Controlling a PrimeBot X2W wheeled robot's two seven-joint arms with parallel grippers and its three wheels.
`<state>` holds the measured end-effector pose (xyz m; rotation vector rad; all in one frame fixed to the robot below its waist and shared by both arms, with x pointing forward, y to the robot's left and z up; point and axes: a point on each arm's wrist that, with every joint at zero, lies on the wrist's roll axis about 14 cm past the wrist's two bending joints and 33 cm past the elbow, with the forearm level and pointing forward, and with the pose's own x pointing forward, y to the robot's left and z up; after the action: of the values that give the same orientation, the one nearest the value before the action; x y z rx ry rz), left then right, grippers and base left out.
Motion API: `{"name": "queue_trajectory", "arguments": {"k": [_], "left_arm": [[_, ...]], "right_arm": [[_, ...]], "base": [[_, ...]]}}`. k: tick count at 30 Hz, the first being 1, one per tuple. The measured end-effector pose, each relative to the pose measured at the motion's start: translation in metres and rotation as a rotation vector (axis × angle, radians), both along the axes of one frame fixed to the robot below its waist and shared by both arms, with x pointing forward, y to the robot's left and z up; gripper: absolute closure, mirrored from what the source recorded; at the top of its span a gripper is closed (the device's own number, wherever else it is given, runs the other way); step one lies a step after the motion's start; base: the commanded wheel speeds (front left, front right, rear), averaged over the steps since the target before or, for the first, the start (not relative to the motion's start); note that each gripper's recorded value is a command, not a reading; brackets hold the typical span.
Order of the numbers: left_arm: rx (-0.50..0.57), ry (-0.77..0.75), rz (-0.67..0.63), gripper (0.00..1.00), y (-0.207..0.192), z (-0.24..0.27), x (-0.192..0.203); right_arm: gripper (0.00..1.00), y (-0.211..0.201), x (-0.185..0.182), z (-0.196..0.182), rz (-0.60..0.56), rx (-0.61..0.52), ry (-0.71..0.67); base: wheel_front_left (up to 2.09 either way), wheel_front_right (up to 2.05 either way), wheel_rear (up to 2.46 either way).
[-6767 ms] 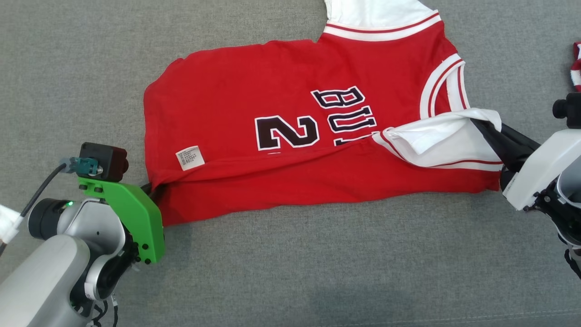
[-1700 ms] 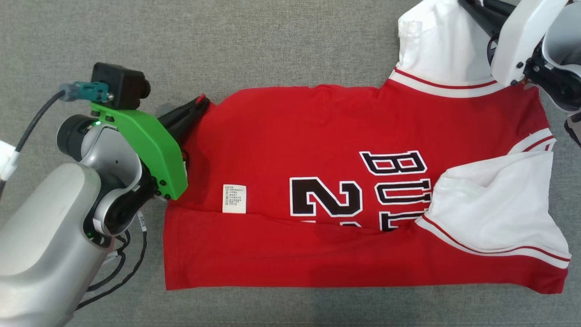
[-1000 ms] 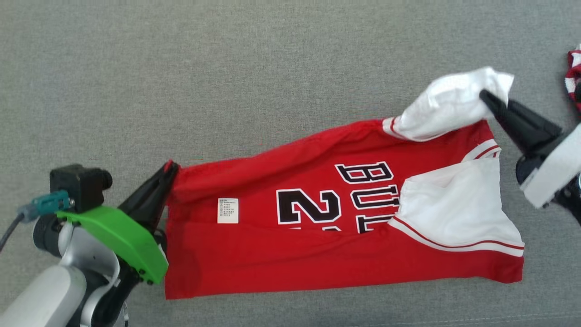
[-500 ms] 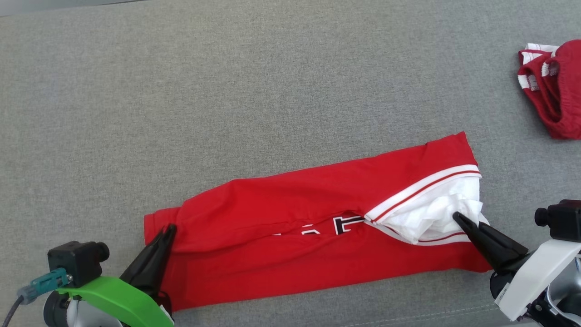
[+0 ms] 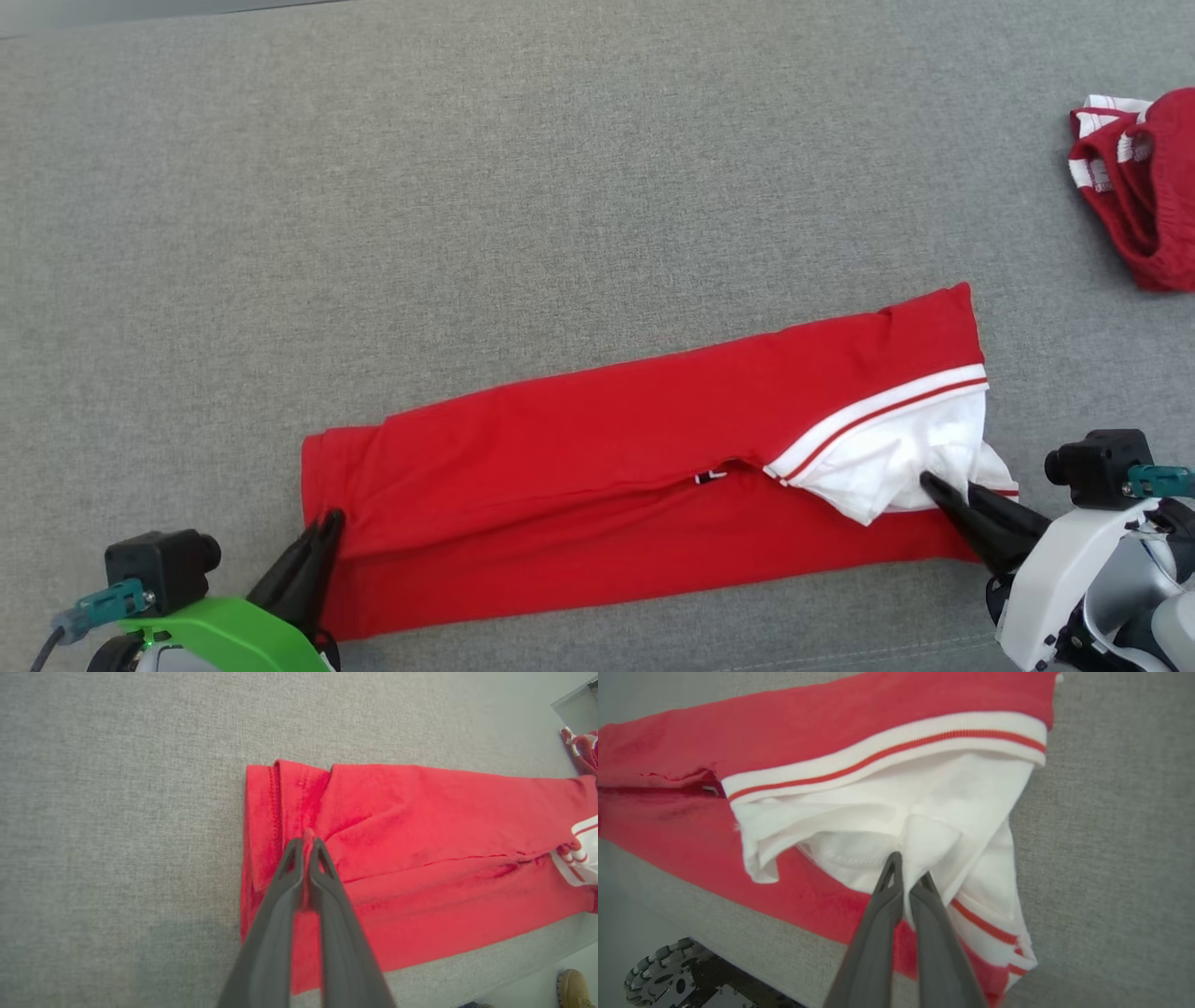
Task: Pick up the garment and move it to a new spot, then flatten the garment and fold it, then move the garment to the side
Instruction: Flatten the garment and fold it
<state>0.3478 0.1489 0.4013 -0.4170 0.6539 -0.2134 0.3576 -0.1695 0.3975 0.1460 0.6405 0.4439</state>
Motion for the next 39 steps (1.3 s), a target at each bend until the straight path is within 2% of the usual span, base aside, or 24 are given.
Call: {"name": "queue_trajectory", "arguments": {"k": [1,4,9,17,22,29,39], "left_arm": [[0.006,0.003,-0.005,0.0,0.0,-0.002,-0.002],[0.078,-0.017,-0.009,0.0,0.008,-0.009,-0.006],[0.107,-0.081,0.066,0.0,0.013,-0.006,-0.005],[0.201,-0.347,0.182,0.0,0.04,0.043,0.01],[0.249,-0.456,0.213,0.0,0.049,0.067,0.014],[0.263,-0.554,0.238,0.0,0.046,0.084,0.02],[0.273,-0.562,0.277,0.0,0.054,0.077,0.015]], "right_arm": [[0.0,0.001,0.0,-0.002,-0.002,0.005,0.006],[0.0,0.0,0.0,-0.003,0.004,-0.004,0.015],[0.0,-0.009,-0.006,0.004,-0.027,0.017,0.045],[0.0,-0.046,-0.012,0.038,-0.105,-0.004,0.04],[0.0,-0.048,-0.003,0.054,-0.127,-0.008,-0.008],[0.0,-0.037,0.021,0.024,-0.17,-0.004,0.057],[0.0,-0.014,0.041,-0.024,-0.156,0.002,0.181]], "base": [[0.0,0.0,0.0],[0.0,0.0,0.0],[0.0,0.0,0.0],[0.0,0.0,0.0],[0.0,0.0,0.0],[0.0,0.0,0.0],[0.0,0.0,0.0]]}}
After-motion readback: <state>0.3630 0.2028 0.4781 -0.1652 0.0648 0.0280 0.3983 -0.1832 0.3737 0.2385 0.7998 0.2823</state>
